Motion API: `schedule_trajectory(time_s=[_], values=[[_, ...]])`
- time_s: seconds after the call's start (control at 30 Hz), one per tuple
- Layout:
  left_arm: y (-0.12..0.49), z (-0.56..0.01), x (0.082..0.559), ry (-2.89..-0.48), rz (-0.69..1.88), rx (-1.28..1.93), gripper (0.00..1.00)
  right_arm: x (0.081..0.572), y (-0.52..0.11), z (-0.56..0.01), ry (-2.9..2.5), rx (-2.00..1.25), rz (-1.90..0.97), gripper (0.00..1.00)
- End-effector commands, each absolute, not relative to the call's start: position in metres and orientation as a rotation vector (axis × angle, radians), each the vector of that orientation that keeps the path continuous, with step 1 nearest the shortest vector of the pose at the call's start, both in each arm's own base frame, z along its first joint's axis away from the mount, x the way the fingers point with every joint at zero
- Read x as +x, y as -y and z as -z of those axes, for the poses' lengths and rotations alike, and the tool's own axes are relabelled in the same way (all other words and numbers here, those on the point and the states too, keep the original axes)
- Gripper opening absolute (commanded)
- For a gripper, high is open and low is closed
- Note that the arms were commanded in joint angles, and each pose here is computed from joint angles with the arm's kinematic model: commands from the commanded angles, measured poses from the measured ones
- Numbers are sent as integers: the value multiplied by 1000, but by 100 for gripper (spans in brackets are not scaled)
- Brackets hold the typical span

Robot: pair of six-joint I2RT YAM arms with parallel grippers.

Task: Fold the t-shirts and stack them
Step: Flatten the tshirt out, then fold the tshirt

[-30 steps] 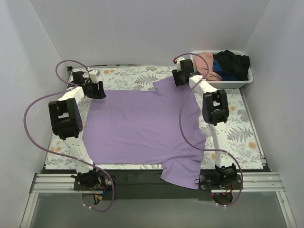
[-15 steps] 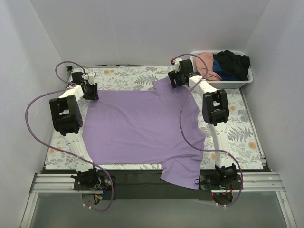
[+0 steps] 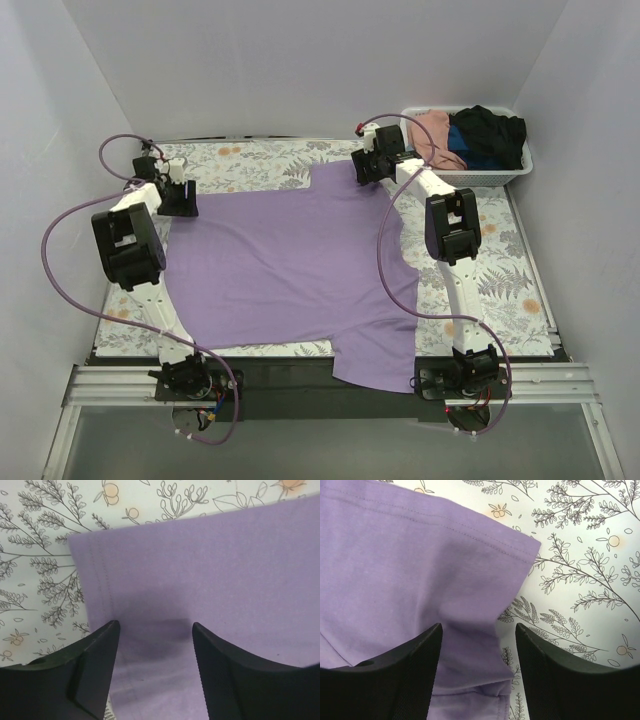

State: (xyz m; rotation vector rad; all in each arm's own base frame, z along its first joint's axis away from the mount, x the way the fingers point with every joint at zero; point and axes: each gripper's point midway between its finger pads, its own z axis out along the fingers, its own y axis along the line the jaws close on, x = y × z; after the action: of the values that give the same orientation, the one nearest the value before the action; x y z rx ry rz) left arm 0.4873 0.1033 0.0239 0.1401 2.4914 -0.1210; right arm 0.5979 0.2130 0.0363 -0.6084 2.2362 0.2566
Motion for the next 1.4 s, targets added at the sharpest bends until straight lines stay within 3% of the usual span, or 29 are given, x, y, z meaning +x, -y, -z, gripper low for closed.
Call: schedule_trajectory(time_s=[0.0,0.57,0.67,0.83,1.0,1.23,1.37], values=[[-94,-58,476,-2438,207,171,60,615,-227,-67,-2129,-581,-317,66],[-89,-113,512,-2334,296,49,67,632,-219,-50,-2137,-436,-379,57],[-95,-110,514,-2341,275,17,68,629,-215,-57,-2146,-398,-390,68],[-103,-101,517,-2353,298,-21,68,623,-215,-90,-2107,-406,-430,72],[-105,-105,522,-2347,293,-25,69,612,-220,-79,-2132,-437,-498,57],[-112,-102,523,-2360,282,-43,70,616,-222,-59,-2156,-436,-501,55],[-119,-100,526,-2368,270,-69,75,620,-223,-56,-2148,-445,-496,44]])
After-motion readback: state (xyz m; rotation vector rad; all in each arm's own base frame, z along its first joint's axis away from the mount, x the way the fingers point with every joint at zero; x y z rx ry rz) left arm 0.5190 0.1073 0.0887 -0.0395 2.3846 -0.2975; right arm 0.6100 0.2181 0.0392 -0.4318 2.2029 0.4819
